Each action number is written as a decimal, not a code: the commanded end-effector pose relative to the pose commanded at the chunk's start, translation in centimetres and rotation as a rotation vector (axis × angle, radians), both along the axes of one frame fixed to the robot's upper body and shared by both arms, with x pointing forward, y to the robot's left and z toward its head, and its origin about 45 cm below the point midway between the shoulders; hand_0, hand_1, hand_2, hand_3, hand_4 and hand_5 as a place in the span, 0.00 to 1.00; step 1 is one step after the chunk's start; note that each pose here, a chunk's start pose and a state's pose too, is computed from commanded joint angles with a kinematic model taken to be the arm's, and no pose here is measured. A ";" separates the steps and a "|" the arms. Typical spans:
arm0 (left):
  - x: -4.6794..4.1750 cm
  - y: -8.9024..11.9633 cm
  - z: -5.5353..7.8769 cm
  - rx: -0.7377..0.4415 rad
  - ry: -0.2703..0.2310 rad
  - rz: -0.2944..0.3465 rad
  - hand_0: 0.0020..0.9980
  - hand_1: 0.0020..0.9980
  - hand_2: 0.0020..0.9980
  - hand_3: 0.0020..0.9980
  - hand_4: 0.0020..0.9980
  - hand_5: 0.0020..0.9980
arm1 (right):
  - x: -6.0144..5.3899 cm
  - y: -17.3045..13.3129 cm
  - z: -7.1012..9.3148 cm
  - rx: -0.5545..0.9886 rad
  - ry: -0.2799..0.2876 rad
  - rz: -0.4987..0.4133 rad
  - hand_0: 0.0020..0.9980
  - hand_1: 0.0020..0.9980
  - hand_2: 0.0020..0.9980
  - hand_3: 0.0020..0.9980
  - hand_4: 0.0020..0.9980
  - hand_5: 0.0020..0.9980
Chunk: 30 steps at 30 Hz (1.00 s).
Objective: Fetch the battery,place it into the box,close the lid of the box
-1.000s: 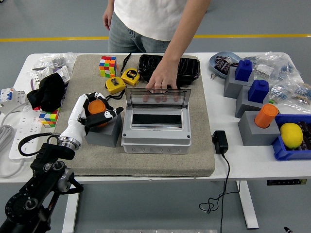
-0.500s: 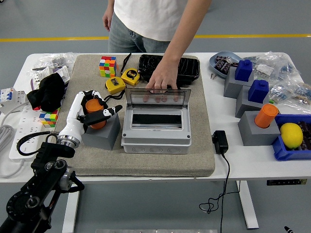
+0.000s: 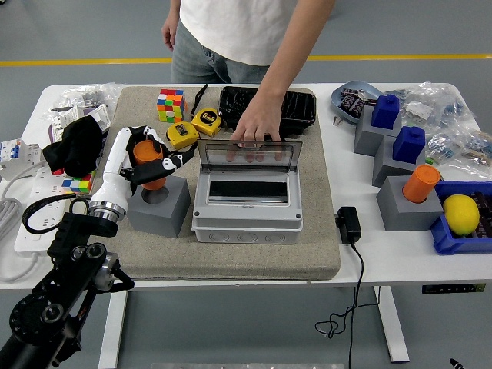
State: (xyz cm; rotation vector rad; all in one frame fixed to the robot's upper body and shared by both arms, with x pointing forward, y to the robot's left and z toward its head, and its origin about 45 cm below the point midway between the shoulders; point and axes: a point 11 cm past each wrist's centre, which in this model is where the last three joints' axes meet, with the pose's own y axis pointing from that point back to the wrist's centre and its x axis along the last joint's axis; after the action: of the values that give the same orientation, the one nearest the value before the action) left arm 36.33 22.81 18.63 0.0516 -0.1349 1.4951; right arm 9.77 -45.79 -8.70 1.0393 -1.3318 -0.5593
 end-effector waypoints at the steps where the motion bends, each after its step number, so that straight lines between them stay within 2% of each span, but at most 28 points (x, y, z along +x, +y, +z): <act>1: 0.01 -0.1 0.2 0.002 -0.007 -0.002 0.05 0.00 0.03 0.03 1.00 0.04 | 0.0 0.0 0.0 0.000 0.000 0.000 0.75 0.69 0.71 0.75 1.00 1.00; 6: -0.37 -1.6 2.5 0.049 -0.104 -0.037 0.05 0.00 0.03 0.03 1.00 0.04 | -0.1 0.1 0.0 0.002 0.003 0.002 0.75 0.69 0.71 0.75 1.00 1.00; 7: -0.51 -1.9 3.1 0.067 -0.127 -0.047 0.04 0.00 0.00 0.00 1.00 0.24 | -0.1 0.1 -0.1 0.002 0.004 0.002 0.75 0.70 0.71 0.75 1.00 1.00; 12: -1.54 -4.2 5.3 0.153 -0.218 -0.121 0.04 0.00 0.00 0.00 1.00 0.24 | -0.2 0.1 -0.1 0.003 0.006 0.001 0.75 0.70 0.71 0.75 1.00 1.00; 13: -1.80 -4.8 5.7 0.175 -0.238 -0.141 0.04 0.00 0.00 0.00 1.00 0.33 | -0.2 0.1 -0.1 0.003 0.006 0.002 0.75 0.70 0.71 0.75 1.00 1.00; 15: -2.39 -6.0 6.4 0.230 -0.285 -0.182 0.04 0.00 0.00 0.00 1.00 0.33 | -0.1 0.0 0.0 0.002 0.005 0.002 0.75 0.70 0.71 0.75 1.00 1.00; 18: -3.24 -7.9 6.6 0.292 -0.323 -0.250 0.04 0.00 0.00 0.00 1.00 0.33 | -0.1 0.0 0.0 0.001 0.003 0.001 0.75 0.70 0.71 0.75 1.00 1.00; 19: -3.49 -8.5 6.5 0.305 -0.326 -0.272 0.04 0.00 0.00 0.00 1.00 0.40 | 0.0 0.0 0.0 0.001 0.003 0.002 0.75 0.70 0.71 0.75 1.00 1.00; 22: -4.13 -10.1 6.1 0.346 -0.338 -0.334 0.04 0.00 0.00 0.00 1.00 0.40 | 0.0 0.0 0.0 0.001 0.003 0.001 0.75 0.70 0.71 0.75 1.00 1.00; 30: -4.95 -13.6 4.6 0.425 -0.361 -0.460 0.04 0.00 0.00 0.00 1.00 0.42 | 0.1 0.0 0.0 0.001 0.004 0.005 0.75 0.70 0.71 0.75 1.00 1.00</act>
State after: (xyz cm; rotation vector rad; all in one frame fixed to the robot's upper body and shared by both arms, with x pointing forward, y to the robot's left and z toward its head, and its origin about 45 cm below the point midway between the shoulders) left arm 31.38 9.19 23.27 0.0851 -0.7088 0.9842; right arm 9.85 -45.75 -8.70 1.0413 -1.3251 -0.5586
